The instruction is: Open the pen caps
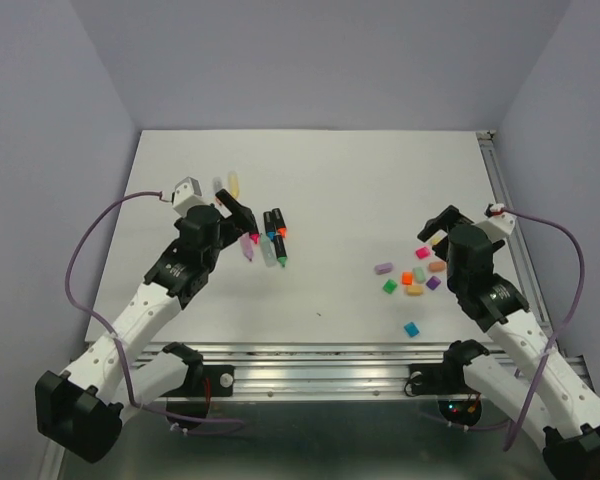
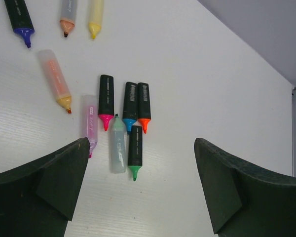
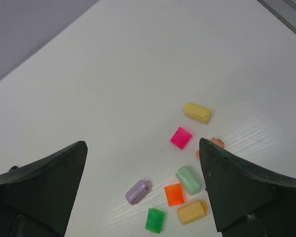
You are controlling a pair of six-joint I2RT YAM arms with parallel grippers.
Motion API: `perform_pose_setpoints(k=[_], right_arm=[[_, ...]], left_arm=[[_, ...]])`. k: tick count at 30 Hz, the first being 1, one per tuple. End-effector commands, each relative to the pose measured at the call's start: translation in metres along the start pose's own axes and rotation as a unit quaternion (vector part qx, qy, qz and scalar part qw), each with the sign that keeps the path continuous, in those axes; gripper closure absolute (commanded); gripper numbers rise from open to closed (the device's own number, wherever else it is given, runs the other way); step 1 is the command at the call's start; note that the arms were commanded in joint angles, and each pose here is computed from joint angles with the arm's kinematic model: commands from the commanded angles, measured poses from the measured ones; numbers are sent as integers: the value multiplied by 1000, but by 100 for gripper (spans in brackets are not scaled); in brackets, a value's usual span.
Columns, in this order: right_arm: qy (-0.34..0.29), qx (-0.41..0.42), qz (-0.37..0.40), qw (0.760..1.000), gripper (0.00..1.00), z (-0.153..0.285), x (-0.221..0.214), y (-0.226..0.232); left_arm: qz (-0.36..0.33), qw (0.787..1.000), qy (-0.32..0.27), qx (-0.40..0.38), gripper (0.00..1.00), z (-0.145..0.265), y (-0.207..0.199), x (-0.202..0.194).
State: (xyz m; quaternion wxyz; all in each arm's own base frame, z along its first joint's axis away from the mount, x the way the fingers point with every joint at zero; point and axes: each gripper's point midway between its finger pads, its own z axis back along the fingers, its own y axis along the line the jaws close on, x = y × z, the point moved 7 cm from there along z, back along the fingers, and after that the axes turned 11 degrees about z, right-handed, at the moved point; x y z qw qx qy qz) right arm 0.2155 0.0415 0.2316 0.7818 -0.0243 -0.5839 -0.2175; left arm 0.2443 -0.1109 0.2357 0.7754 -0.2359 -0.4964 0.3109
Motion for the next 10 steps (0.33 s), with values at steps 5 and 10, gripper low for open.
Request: perform_pose_setpoints(k=[5, 10], right_arm=[[-42, -2, -24, 999, 0, 0, -2, -7], [-40, -7, -18, 999, 0, -3, -2, -6]], left_arm=[[23, 997, -65, -21, 1, 13, -12, 27], [21, 997, -71, -20, 1, 12, -10, 27]])
